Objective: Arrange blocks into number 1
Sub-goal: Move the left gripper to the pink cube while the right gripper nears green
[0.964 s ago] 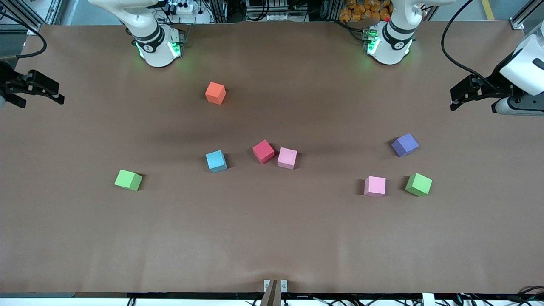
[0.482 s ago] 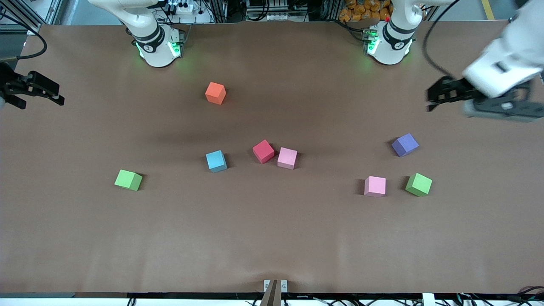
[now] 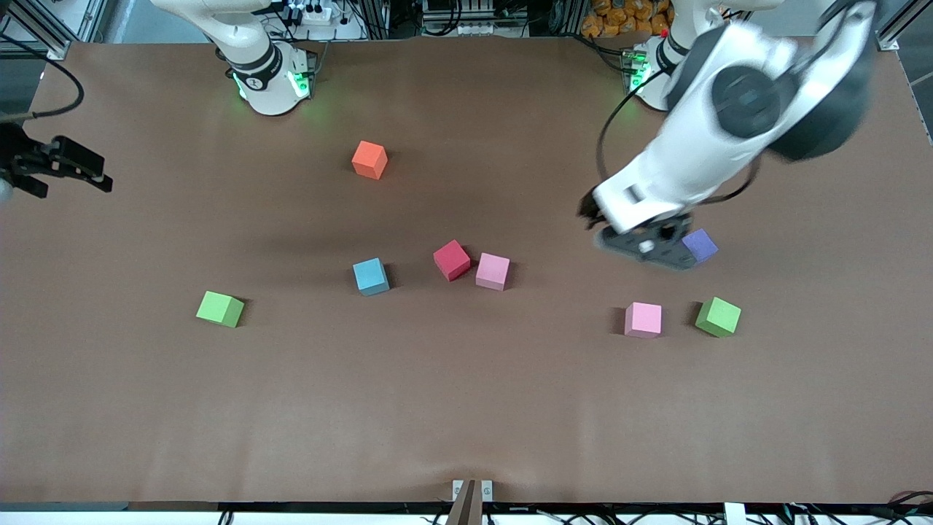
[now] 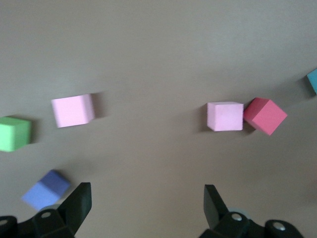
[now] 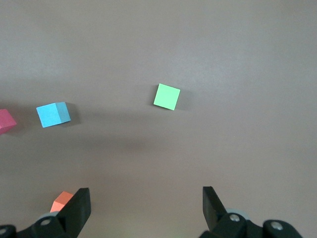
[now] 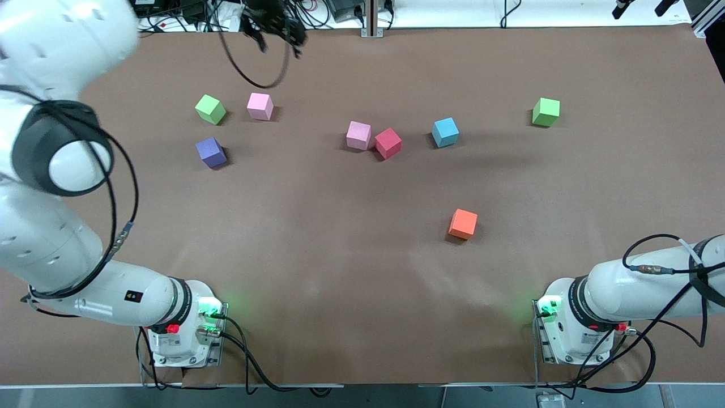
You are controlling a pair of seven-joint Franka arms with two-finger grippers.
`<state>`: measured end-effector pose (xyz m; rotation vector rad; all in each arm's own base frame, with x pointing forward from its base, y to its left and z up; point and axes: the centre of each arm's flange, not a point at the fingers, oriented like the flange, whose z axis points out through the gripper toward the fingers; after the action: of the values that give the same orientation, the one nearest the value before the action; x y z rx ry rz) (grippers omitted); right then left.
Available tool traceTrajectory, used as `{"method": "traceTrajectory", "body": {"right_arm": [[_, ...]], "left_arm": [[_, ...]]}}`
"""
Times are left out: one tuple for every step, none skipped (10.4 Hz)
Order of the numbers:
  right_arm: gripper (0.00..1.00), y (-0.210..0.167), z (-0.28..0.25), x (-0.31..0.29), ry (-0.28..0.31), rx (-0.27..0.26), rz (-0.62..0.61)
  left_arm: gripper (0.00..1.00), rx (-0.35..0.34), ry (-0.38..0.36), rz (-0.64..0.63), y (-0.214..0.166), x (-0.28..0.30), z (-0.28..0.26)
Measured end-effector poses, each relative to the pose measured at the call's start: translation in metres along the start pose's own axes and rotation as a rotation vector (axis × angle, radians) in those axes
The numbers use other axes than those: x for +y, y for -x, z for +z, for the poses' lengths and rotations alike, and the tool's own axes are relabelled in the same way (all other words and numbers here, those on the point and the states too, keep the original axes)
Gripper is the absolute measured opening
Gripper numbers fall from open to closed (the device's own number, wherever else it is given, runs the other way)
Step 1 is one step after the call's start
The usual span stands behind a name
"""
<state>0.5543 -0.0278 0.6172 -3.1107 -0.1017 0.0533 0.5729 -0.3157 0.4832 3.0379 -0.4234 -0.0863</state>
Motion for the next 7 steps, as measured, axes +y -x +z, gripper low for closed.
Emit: {"method": "traceTrajectory", "body": {"right_arm": [[1.0, -0.011, 0.014, 0.003, 0.001, -0.007, 0.004], [1.0, -0.025, 0.033, 0.006, 0.004, -0.011, 0.008], [1.0, -0.041, 0.055, 0.01, 0.007, -0.013, 0.013], [1.0, -0.055, 0.077, 0.014, 0.01, -0.016, 0.017], [1.0, -0.071, 0.103, 0.02, 0.015, -0.013, 0.024], [1.0, -0.085, 0.128, 0.025, 0.019, -0.007, 0.029], [1.0, -0.097, 0.152, 0.03, 0.024, -0.006, 0.034]], "left_arm": [[1.0, -0.007, 0.012, -0.019, -0.005, 0.024, 0.029], [1.0, -0.008, 0.024, -0.033, -0.009, 0.05, 0.056], [1.0, -0.005, 0.037, -0.045, -0.012, 0.071, 0.081], [1.0, -0.001, 0.049, -0.057, -0.014, 0.085, 0.103], [1.0, 0.001, 0.054, -0.062, -0.017, 0.096, 0.127], [1.0, 0.002, 0.045, -0.061, -0.02, 0.102, 0.149], [1.0, 0.002, 0.027, -0.071, -0.021, 0.106, 0.171]]}}
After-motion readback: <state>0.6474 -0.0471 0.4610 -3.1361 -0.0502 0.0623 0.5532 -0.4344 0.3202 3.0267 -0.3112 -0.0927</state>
